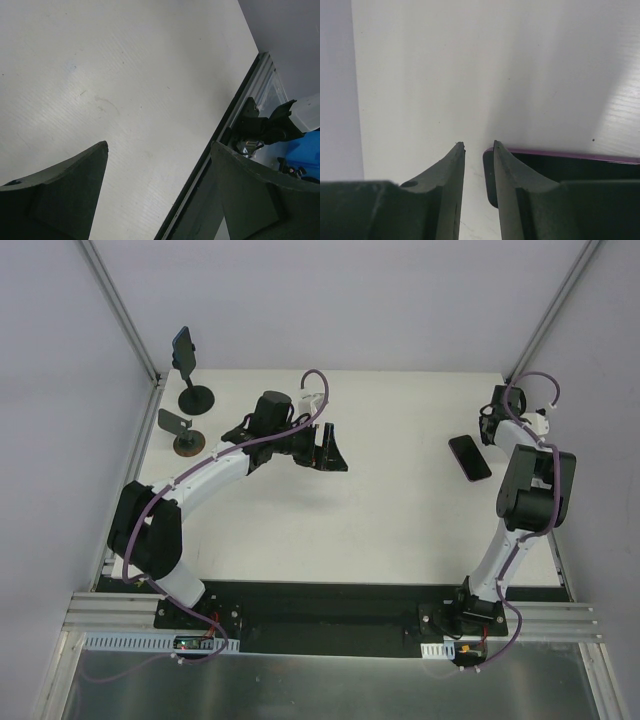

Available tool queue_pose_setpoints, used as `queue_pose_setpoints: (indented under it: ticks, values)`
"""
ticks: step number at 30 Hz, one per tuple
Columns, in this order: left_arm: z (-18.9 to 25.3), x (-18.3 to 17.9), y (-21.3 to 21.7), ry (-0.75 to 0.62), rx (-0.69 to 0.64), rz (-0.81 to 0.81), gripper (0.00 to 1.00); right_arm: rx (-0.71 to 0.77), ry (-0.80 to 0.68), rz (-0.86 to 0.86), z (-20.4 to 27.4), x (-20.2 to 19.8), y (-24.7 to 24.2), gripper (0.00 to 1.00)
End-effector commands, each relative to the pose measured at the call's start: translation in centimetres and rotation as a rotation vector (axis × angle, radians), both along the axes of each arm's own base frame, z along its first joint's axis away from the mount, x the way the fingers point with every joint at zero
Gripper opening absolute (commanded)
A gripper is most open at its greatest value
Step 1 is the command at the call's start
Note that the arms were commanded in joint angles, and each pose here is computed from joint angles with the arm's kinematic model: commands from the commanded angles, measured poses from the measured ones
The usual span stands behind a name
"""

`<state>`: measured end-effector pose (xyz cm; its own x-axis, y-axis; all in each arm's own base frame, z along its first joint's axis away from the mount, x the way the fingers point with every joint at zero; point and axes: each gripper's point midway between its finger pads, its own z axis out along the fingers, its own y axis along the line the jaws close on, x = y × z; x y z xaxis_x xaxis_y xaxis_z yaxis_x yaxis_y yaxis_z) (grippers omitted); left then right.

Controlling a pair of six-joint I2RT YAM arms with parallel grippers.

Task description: Place the phone on the phone stand

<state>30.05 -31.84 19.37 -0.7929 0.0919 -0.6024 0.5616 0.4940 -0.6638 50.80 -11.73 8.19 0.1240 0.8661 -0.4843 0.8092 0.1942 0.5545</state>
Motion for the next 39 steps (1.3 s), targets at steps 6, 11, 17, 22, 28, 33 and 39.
queue_pose_setpoints:
  ticks: [6, 11, 17, 22, 28, 33, 39]
  values:
    - [0.9, 0.0, -0.2, -0.005, -0.025, -0.015, 0.82, -0.018, 0.077, -0.036, -1.2, -0.1, -1.7, 0.32]
    - [1.0, 0.0, -0.2, 0.001, -0.029, -0.018, 0.82, 0.045, 0.095, -0.054, -3.0, -0.8, -1.6, 0.28]
    - [1.0, -0.2, -0.3, 0.004, -0.032, -0.023, 0.82, 0.054, 0.106, -0.077, -3.6, -1.9, -1.5, 0.24]
    - [1.1, -0.1, -0.3, 0.001, -0.033, -0.023, 0.82, 0.109, 0.153, -0.086, -4.6, -2.4, -0.6, 0.22]
    - [1.2, -0.3, -0.4, 0.012, -0.038, -0.027, 0.82, 0.136, 0.227, -0.046, -4.5, -3.8, 2.1, 0.22]
    - [1.2, -0.2, -0.4, 0.01, -0.037, -0.025, 0.82, 0.154, 0.185, 0.027, -3.6, -4.0, 4.8, 0.23]
    - [1.3, -0.1, -0.3, 0.004, -0.039, -0.023, 0.82, 0.251, 0.197, 0.193, -5.6, -6.6, 11.4, 0.24]
